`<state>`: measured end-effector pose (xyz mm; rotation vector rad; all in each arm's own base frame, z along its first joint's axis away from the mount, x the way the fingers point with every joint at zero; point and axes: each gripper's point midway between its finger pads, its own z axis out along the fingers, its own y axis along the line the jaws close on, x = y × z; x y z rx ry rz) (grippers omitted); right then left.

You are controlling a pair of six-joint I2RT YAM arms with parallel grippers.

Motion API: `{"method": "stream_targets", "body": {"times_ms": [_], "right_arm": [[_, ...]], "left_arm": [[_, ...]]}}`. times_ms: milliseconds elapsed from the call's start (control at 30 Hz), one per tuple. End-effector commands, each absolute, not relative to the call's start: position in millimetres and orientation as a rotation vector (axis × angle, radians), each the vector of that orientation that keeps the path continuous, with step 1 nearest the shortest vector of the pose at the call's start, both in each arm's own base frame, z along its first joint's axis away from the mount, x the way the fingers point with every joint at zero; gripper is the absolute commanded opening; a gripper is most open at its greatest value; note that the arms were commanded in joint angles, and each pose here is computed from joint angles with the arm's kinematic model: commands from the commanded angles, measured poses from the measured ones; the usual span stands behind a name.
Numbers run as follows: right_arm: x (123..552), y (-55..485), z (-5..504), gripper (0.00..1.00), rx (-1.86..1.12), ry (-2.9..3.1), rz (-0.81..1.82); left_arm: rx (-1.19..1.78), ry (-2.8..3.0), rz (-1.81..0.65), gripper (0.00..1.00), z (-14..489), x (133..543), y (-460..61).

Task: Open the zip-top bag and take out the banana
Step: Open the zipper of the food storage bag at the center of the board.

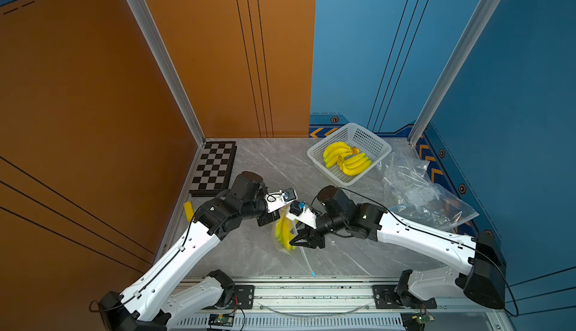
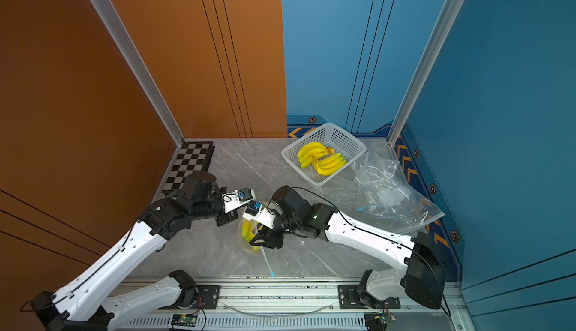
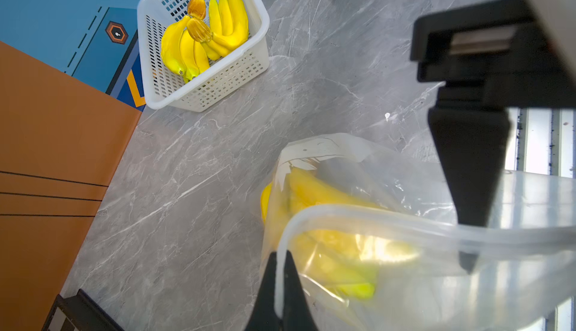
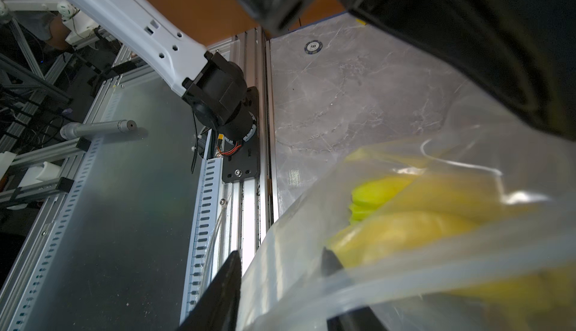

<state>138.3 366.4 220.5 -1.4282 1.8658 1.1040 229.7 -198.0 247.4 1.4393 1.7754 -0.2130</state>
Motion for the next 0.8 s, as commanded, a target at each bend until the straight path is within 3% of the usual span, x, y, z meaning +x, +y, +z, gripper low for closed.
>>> {"method": "stream_targets", "body": {"times_ms": [0,200,300,700,767], "right_arm": [[161.2,343.9,237.8,0.46,-1.25,1.863,1.04],[182.8,288.2,230.8,0.52,-1.204,1.859,0.786],[185.2,268.8,207.1,0.55,-1.338,1.834,0.642],[152.6,294.3,171.9,0.75,-1.818,1.613,0.586],[149.3,299.0,164.1,0.86,-1.854,1.614,0.582]], "left_arm": [[1.464,1.786,-0.238,0.0,232.2,224.1,-198.4],[1.481,1.775,-0.229,0.0,228.0,222.6,-197.1],[1.487,1.77,-0.236,0.0,227.5,222.7,-198.5],[1.553,1.803,-0.348,0.0,200.7,202.4,-209.8],[1.568,1.819,-0.358,0.0,192.6,198.9,-210.6]]}}
